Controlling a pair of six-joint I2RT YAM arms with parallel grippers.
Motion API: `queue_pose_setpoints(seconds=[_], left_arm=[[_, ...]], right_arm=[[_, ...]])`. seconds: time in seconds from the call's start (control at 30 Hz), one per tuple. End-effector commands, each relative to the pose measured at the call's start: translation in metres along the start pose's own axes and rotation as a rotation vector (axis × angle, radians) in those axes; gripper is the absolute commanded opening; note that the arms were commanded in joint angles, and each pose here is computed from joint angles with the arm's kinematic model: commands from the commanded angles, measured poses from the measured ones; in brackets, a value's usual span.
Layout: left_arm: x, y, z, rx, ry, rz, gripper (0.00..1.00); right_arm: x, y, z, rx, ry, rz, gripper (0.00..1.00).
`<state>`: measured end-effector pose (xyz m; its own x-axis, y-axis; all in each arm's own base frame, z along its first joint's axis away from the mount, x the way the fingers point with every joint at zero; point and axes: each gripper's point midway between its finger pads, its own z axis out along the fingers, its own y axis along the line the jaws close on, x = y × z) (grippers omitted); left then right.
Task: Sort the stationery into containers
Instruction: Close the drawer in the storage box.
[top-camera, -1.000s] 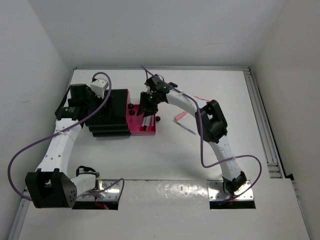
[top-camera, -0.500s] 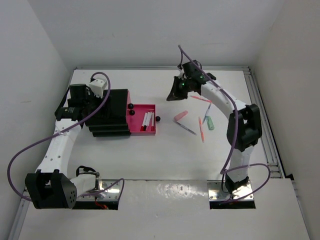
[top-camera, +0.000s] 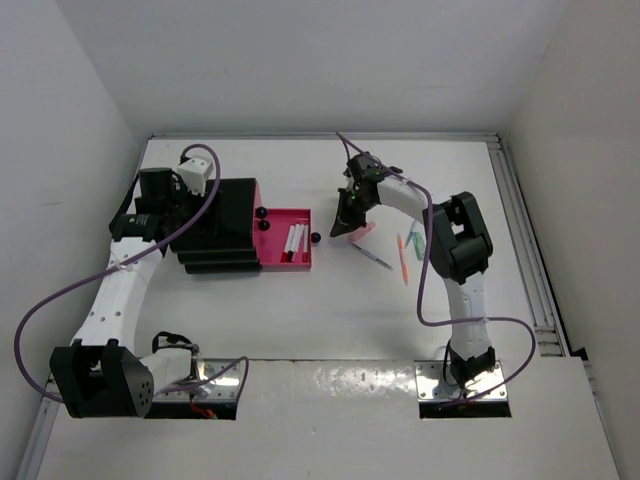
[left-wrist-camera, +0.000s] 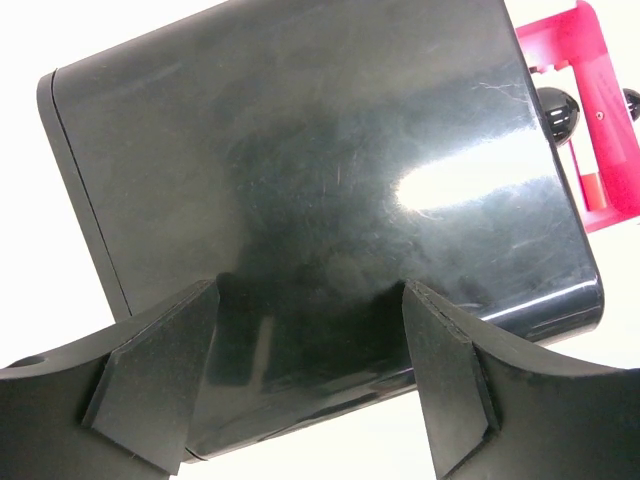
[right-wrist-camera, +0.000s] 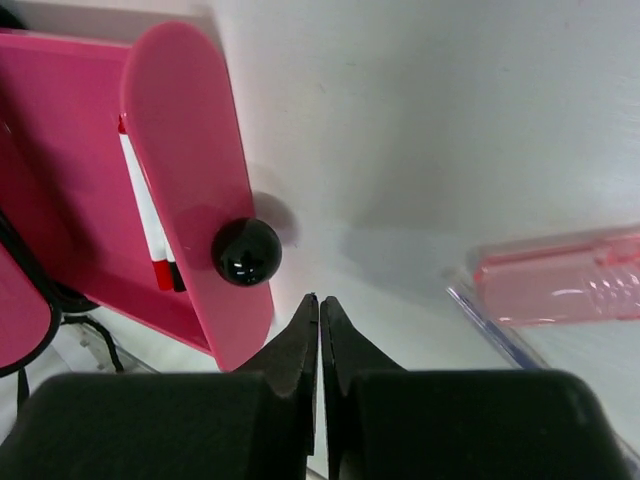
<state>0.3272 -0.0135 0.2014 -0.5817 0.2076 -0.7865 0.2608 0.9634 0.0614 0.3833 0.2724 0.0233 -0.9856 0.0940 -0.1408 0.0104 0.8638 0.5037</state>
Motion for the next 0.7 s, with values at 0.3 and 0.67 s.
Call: queue_pose_setpoints(seconds=[0.3, 0.67], left_arm=[[-0.016, 0.008, -0.004, -0.026, -0.023, 0.000, 0.81], [-0.008, 0.002, 0.000, 0.004, -0.007, -0.012, 0.81]], right_arm=[[0.018, 0.035, 0.027, -0.077, 0.060, 0.008, 0.24], [0.032, 0.073, 0.035, -0.147, 0.085, 0.026, 0.38]])
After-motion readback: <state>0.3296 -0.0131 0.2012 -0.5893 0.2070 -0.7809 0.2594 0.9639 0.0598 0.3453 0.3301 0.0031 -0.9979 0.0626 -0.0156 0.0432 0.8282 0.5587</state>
